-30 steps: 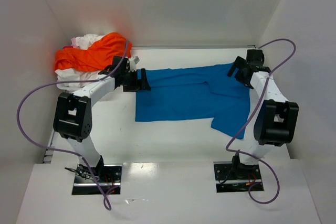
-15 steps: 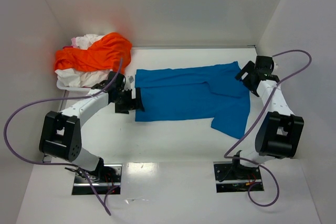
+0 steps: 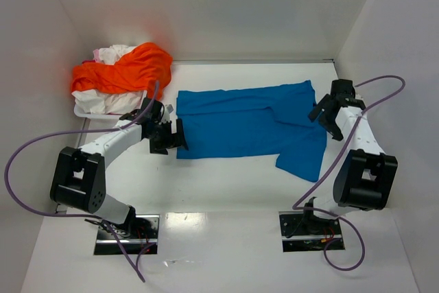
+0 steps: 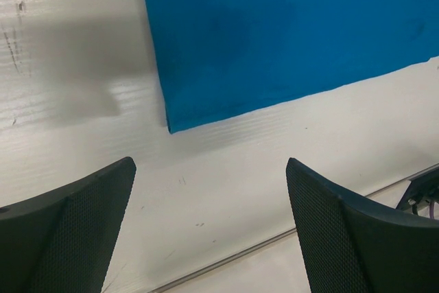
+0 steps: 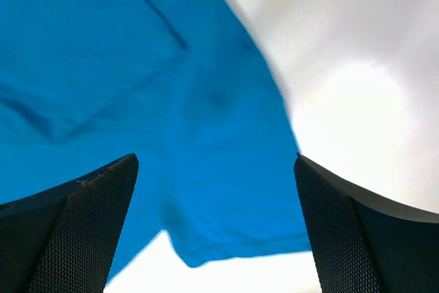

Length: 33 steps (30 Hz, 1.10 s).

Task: Fold and stack the t-shirts
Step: Fold the flattened tshirt in 1/3 of the way, then grap the side of the flattened tshirt closest away from the robot with both arms

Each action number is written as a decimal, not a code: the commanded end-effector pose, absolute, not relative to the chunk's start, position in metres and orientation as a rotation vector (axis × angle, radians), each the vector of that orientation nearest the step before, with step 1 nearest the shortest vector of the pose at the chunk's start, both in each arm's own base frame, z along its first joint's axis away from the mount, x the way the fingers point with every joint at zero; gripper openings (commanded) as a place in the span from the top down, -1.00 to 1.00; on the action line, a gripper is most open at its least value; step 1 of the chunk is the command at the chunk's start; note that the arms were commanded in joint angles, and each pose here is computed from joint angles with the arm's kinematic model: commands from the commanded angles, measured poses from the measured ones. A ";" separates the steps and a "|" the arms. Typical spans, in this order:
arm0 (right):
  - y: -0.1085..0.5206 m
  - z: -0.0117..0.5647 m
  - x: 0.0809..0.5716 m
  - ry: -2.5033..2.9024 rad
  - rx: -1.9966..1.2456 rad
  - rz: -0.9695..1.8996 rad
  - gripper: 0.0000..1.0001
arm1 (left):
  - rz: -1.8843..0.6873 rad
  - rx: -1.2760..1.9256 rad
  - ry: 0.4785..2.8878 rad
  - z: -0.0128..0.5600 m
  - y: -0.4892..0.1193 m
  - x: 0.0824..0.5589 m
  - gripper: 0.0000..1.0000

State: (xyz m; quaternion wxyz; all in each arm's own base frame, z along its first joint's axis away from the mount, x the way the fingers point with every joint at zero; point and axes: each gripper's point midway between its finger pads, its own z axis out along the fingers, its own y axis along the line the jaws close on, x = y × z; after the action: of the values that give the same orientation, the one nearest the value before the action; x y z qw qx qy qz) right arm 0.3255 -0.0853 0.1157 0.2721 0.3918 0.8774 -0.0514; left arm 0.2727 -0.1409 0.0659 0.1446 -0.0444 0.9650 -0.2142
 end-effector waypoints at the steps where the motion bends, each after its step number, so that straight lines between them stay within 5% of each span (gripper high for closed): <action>1: -0.092 0.103 0.295 2.476 1.045 -0.284 -1.00 | -0.644 -0.126 2.742 0.073 -0.146 0.278 -0.96; 17: -0.090 0.079 0.279 2.686 1.099 -0.292 -1.00 | -0.651 -0.073 2.699 0.080 -0.145 0.286 -0.96; 29: -0.070 0.120 0.316 2.486 0.967 0.018 -1.00 | -0.626 -0.051 2.648 0.089 -0.142 0.302 -0.98; 33: -0.061 0.153 0.349 2.353 0.879 0.159 -0.74 | -0.564 -0.052 2.537 0.113 -0.138 0.334 -0.96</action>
State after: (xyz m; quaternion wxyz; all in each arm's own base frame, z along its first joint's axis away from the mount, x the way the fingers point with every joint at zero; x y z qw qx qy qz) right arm 0.3130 -0.0660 0.1128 0.2161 0.3534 0.9101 0.0066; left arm 0.2959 -0.1396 0.0799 0.1889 -0.0287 0.9584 -0.2119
